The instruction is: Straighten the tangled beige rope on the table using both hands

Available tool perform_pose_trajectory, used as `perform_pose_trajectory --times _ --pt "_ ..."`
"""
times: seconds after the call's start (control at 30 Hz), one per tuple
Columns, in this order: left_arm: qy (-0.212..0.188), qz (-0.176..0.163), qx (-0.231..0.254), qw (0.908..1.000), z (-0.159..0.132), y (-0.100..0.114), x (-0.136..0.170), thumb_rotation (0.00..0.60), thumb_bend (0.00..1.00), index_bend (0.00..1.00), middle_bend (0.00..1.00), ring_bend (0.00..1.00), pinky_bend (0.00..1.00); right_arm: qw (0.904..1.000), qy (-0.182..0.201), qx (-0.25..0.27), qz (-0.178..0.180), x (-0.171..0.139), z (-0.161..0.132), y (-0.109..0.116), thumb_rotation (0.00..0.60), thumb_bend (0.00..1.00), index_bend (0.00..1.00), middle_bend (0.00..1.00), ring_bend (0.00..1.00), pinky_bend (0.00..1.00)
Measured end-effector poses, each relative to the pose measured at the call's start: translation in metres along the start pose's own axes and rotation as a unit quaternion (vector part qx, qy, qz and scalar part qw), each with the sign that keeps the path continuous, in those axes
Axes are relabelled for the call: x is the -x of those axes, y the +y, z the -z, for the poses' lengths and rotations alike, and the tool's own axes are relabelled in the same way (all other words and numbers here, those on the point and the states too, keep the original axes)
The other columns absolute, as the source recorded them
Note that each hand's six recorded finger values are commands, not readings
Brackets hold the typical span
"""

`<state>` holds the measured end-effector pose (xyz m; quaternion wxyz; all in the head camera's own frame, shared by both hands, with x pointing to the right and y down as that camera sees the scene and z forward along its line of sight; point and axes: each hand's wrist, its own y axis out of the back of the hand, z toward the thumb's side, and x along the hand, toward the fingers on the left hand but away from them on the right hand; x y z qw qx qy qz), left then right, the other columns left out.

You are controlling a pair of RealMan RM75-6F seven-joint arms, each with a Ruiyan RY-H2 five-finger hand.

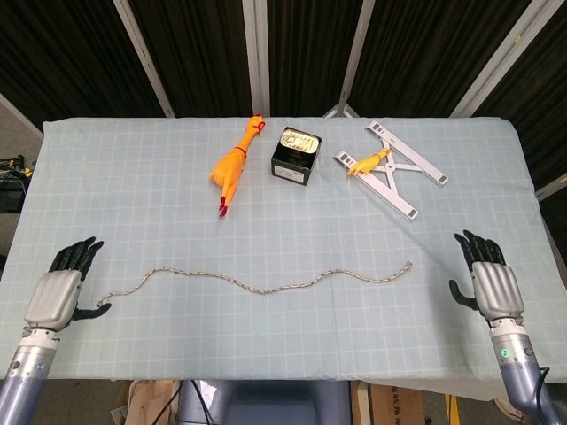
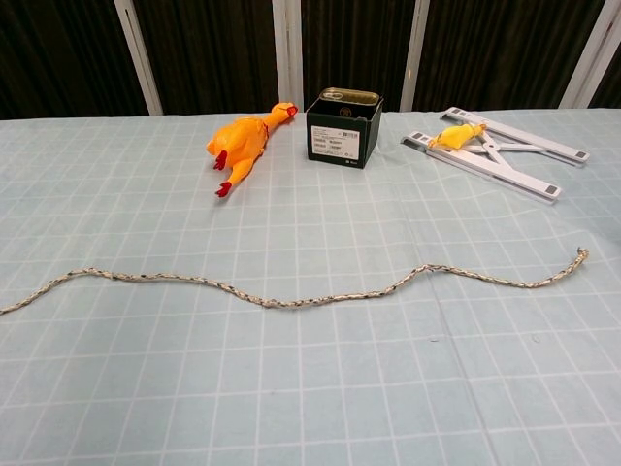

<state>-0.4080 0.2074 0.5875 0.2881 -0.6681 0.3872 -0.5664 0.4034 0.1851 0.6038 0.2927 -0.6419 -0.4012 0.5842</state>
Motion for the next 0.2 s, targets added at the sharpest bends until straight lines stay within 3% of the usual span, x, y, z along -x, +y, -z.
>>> perform_pose_trajectory --times 0.2 --pt "-0.051 -0.019 -0.022 0.9983 0.001 0.011 0.046 0.6 0.16 0.05 0.0 0.0 0.0 0.9958 0.081 -0.033 0.028 -0.044 -0.018 0.007 0.6 0.43 0.0 0.0 0.0 0.0"
